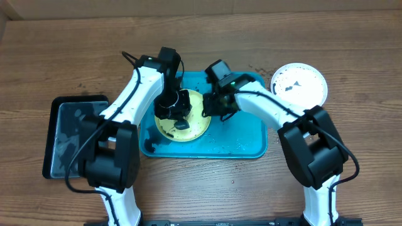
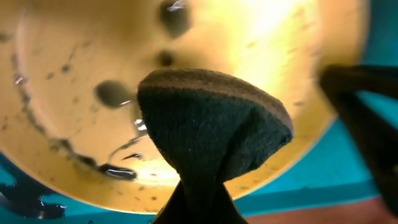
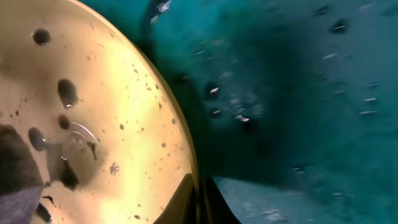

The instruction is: Clean dirty plates on tray and stack at the side

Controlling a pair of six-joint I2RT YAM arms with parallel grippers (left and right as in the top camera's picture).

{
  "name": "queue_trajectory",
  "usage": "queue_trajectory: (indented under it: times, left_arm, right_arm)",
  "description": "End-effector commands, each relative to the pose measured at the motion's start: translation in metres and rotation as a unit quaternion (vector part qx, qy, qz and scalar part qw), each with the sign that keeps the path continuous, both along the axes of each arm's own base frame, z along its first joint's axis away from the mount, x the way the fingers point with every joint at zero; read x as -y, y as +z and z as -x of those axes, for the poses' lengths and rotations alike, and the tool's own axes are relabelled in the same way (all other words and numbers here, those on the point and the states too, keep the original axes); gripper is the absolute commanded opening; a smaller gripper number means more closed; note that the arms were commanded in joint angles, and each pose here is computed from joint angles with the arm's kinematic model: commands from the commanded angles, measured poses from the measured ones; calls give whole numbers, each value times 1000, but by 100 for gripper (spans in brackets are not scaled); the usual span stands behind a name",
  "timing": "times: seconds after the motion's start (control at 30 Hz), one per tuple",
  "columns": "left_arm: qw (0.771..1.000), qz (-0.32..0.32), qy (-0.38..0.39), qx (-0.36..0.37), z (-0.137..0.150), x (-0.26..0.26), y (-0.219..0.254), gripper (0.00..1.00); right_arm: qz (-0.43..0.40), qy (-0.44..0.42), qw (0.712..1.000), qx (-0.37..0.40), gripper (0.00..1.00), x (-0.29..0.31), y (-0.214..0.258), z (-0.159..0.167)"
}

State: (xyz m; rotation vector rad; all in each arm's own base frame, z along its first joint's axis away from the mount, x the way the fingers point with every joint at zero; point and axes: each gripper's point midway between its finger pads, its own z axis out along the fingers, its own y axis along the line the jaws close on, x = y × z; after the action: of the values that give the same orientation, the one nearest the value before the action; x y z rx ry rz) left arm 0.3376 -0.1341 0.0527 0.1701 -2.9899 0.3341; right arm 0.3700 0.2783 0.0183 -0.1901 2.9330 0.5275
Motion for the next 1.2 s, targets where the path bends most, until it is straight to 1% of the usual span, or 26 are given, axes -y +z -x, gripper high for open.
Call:
queue_trajectory:
  times: [0.0, 0.07, 0.17, 0.3, 0.43, 0.47, 0.53, 0.57, 0.63, 0.67, 0.7, 0.73, 0.87, 0.97, 1.07, 1.17]
  left_arm:
    - [1000, -9, 8, 11, -10, -3, -8, 4]
    - [1000, -6, 8, 21, -16, 0, -11, 4]
    - [1000, -7, 9, 19, -16, 6, -18, 4]
    - [1000, -5, -4, 22, -18, 20, -30, 4]
    - [1000, -17, -24, -3, -7, 32, -52, 4]
    - [999, -27, -26, -8, -5, 30, -57, 4]
    - [997, -70, -28, -20, -1, 18, -71, 4]
    - [994, -104, -29, -21, 0, 6, -75, 4]
    - [989, -146, -24, -15, -2, -9, -75, 4]
    - [982, -186, -16, -10, -4, -25, -73, 4]
    - [977, -213, -9, -7, -4, -35, -72, 4]
    - [967, -255, 2, -4, -4, -51, -68, 4]
    - [942, -334, 21, 10, -5, -78, -58, 4]
    - [934, -357, 27, 20, -8, -86, -54, 4]
    - [934, -355, 43, 28, -12, -84, -52, 4]
    - [936, -345, 61, 45, -25, -79, -43, 4]
  right_arm:
    - [-18, -9, 1000, -11, 4, 3, 3, -3]
    - [-19, -9, 1000, -10, 4, 2, 3, -4]
    - [-10, -36, 999, -8, 4, 6, 2, -8]
    - [-3, -39, 999, 3, 4, 7, 2, -12]
    - [4, -42, 999, 6, 4, 10, 1, -13]
    - [7, -43, 999, 7, 4, 11, 1, -13]
    - [8, -43, 999, 8, 4, 12, 1, -13]
    - [9, -40, 999, 9, 4, 12, 1, -13]
    - [13, -41, 999, 10, 4, 13, 0, -14]
    - [16, -42, 999, 11, 4, 15, 0, -14]
    - [18, -43, 999, 12, 4, 15, 0, -15]
    - [19, -44, 999, 13, 4, 16, 0, -15]
    - [20, -45, 999, 14, 4, 16, 0, -15]
    - [20, -45, 999, 14, 4, 16, 0, -15]
    - [20, -45, 999, 14, 4, 16, 0, -15]
    - [20, -44, 999, 14, 4, 16, 0, -15]
